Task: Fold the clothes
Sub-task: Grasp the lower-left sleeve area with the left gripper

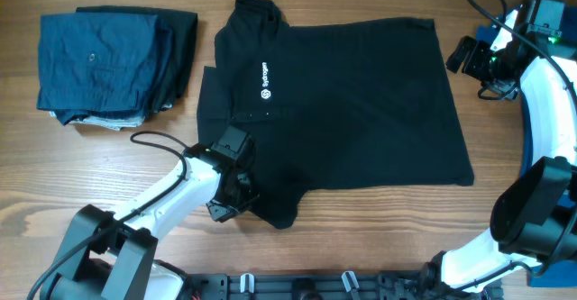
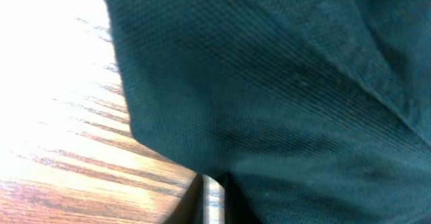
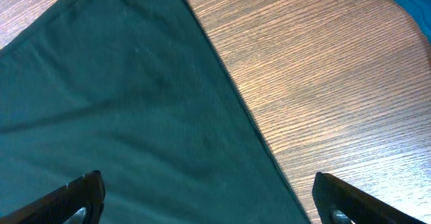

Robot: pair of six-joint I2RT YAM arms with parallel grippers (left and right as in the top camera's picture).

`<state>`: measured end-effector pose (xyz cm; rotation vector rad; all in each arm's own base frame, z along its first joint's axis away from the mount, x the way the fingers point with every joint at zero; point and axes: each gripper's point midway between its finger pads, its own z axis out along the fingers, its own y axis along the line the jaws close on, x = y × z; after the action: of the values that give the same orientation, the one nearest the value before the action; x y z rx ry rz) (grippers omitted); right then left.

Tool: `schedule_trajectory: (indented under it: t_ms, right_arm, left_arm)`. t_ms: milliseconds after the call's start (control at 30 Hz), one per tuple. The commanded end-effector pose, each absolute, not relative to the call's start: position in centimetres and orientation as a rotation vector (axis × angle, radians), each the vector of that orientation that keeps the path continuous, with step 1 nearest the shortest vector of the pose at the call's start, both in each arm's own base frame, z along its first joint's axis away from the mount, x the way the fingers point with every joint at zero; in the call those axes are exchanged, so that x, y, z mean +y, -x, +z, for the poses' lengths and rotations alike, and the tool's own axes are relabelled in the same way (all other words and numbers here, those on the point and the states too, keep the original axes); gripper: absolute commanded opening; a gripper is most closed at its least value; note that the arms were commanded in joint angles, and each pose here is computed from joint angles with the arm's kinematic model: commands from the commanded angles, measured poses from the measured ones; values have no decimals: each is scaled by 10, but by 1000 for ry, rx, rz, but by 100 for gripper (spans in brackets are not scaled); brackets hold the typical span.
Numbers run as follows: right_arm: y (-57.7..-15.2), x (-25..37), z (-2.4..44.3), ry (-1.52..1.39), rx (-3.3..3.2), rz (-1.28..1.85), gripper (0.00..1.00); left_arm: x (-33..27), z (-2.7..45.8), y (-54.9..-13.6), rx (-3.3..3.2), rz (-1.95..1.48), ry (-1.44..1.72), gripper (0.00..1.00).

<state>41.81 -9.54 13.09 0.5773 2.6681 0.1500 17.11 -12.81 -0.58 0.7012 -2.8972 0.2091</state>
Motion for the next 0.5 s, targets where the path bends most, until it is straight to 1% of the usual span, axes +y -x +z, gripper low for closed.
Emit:
schedule_trajectory:
  t_ms: [0,33,133,233,267,333,467]
  right_arm:
    - [-420,-97,137,-553,2655,140,100]
    - [-420,-97,137,-553,2655,140,100]
    - [-420,-97,137,-553,2655,140,100]
    - [-420,-97,137,-553,2655,140,100]
    - [-420,-97,137,-553,2655,140,100]
    - [-420,-97,137,-553,2655,140,100]
    - [-420,-97,137,-553,2655,140,100]
  left_arm:
    - [-124,-8,-169,-2910,182,-684,12]
    - [-124,-8,-169,-2909,183,-684,20]
    - [-125,-8,-169,-2908,186,-685,36]
    - [-132,-7,-170,-2893,247,-679,42]
    - [-138,-6,-171,-2886,293,-675,50]
    - [-146,-4,-173,-2872,349,-676,58]
    - [-150,-3,-171,-2814,367,-786,61]
